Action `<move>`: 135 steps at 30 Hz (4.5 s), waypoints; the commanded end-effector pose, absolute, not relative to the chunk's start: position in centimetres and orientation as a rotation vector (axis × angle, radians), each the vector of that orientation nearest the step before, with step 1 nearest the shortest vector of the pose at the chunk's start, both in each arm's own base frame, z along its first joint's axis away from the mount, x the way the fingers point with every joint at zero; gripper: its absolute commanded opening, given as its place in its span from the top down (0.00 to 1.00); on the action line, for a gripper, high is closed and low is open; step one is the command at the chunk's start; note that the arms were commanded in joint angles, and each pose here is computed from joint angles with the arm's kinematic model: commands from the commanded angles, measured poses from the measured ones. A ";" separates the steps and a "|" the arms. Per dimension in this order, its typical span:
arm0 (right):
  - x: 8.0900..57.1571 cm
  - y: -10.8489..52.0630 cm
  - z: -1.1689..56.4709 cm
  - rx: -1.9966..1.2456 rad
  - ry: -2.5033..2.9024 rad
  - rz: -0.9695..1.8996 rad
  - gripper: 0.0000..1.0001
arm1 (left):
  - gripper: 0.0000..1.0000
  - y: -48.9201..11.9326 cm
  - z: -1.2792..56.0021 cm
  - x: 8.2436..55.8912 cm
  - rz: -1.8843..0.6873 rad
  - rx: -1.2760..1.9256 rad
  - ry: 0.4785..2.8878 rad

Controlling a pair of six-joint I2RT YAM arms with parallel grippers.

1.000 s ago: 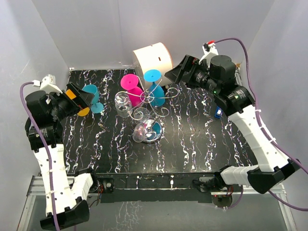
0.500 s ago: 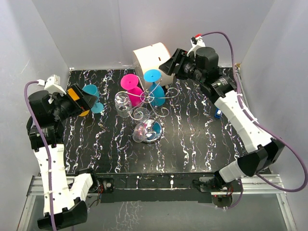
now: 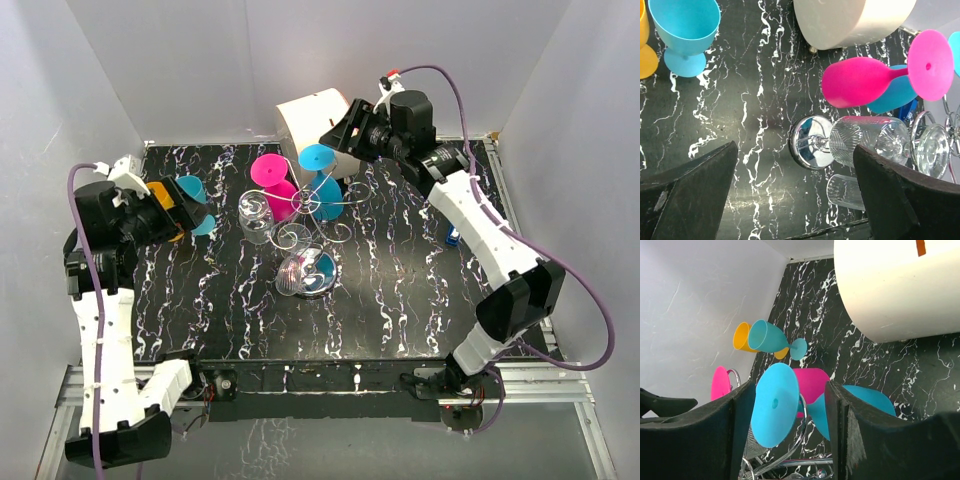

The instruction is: Take the wine glass off the wine glass rack

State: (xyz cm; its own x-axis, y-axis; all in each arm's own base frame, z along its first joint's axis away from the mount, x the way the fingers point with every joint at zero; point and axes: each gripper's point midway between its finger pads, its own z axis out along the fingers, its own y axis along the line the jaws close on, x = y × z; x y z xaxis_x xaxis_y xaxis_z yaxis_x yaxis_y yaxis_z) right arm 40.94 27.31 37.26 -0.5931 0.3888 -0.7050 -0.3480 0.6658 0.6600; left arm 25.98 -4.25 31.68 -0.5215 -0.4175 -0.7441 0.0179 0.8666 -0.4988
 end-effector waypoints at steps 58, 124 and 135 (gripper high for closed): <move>41.4 27.8 41.1 0.084 1.866 1.322 1.00 | 0.01 -3.9 32.4 25.0 -0.415 -0.190 2.071; 38.3 31.0 43.1 0.009 1.841 1.606 1.00 | 0.01 -3.7 31.5 24.8 -0.402 -0.203 2.091; 40.2 31.3 43.7 0.044 1.801 1.604 1.00 | 0.01 -3.6 31.4 24.9 -0.389 -0.203 2.095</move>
State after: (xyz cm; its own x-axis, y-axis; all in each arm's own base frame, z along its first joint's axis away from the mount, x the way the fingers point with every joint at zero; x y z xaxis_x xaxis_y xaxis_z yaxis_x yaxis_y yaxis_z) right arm 39.81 31.45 38.66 -0.8176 0.4168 -0.3972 -0.2985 0.2831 0.9114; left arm 25.29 -3.53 31.30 -0.5271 -0.3120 -0.7905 -0.0001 0.9302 -0.3670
